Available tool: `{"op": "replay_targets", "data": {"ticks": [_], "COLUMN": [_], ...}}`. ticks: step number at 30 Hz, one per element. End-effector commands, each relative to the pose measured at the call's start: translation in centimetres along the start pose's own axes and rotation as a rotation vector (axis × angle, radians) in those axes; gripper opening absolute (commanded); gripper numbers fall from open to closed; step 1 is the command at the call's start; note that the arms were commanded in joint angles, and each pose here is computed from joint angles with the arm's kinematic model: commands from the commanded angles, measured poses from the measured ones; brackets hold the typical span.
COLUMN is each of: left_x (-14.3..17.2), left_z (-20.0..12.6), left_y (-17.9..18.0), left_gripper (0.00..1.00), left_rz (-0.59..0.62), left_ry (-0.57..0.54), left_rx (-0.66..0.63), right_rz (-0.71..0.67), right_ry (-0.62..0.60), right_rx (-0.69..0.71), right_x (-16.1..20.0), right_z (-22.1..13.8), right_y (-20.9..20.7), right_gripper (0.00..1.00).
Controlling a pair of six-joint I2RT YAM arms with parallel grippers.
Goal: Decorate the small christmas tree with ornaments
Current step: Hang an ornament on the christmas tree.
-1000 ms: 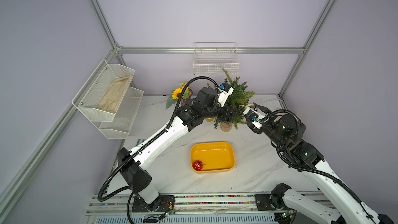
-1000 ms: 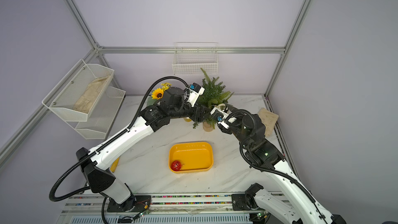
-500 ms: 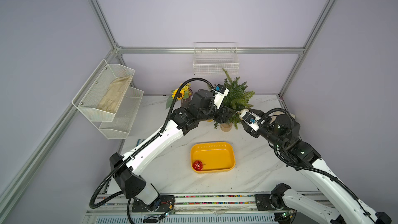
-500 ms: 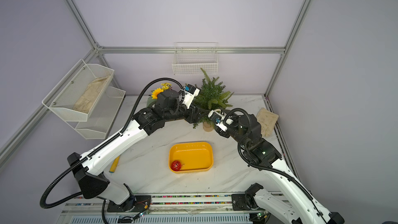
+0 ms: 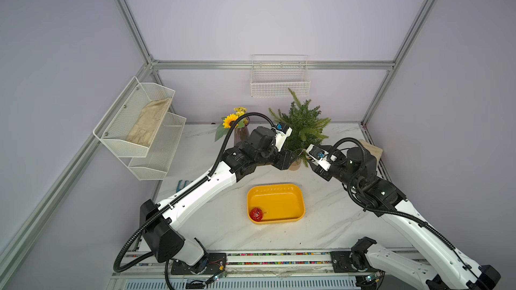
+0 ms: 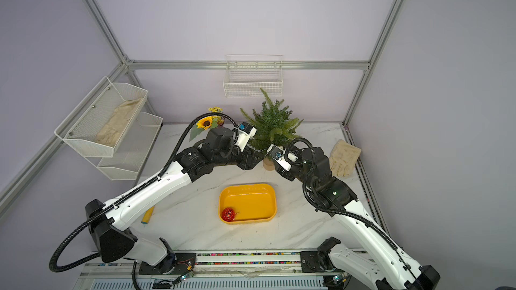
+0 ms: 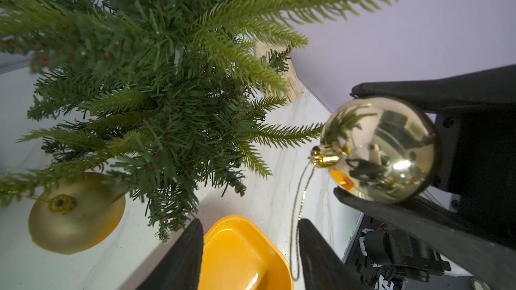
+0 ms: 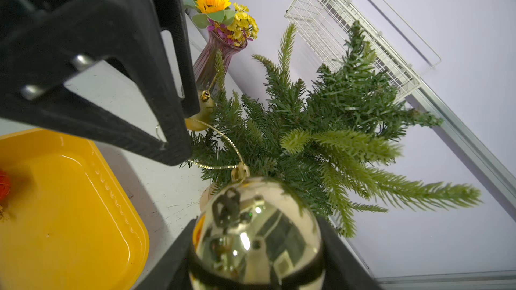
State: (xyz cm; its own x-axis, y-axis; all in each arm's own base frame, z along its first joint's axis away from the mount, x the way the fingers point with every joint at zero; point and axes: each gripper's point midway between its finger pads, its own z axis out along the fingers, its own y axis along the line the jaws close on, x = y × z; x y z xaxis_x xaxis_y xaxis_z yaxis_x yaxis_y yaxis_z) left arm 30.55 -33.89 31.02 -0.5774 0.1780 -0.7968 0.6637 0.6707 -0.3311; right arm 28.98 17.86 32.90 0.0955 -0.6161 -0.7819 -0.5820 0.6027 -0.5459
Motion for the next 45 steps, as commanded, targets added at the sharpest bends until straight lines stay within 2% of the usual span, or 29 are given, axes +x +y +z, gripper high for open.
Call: {"op": "replay_targets", "data": {"ticks": [1, 13, 33, 45], "left_x": [-0.1, 2.2, 2.3, 1.1], "left_z": [-0.8, 0.2, 2.5, 3.1], "left_y": [0.4, 2.0, 3.5, 3.8], "left_gripper": [0.54, 0.52, 0.51, 0.51], "left_rz": [-0.002, -0.029, -0.057, -0.068], "left_ry": [-0.027, 0.028, 0.062, 0.036], "left_rx": [-0.011, -0.038, -0.027, -0.019], "right_rz": [0.02, 0.027, 0.049, 0.066], "right_ry": [0.013, 0.07, 0.126, 0.159], "right_rx": [-0.04, -0.056, -0.01, 0.012], "right_x": [0.5, 2.4, 3.6, 4.4], "right_z": [0.3, 1.4, 2.9, 2.6], "right_y": [0.9, 1.9, 1.3, 1.2], "right_gripper": [0.13, 0.13, 0.13, 0.12]}}
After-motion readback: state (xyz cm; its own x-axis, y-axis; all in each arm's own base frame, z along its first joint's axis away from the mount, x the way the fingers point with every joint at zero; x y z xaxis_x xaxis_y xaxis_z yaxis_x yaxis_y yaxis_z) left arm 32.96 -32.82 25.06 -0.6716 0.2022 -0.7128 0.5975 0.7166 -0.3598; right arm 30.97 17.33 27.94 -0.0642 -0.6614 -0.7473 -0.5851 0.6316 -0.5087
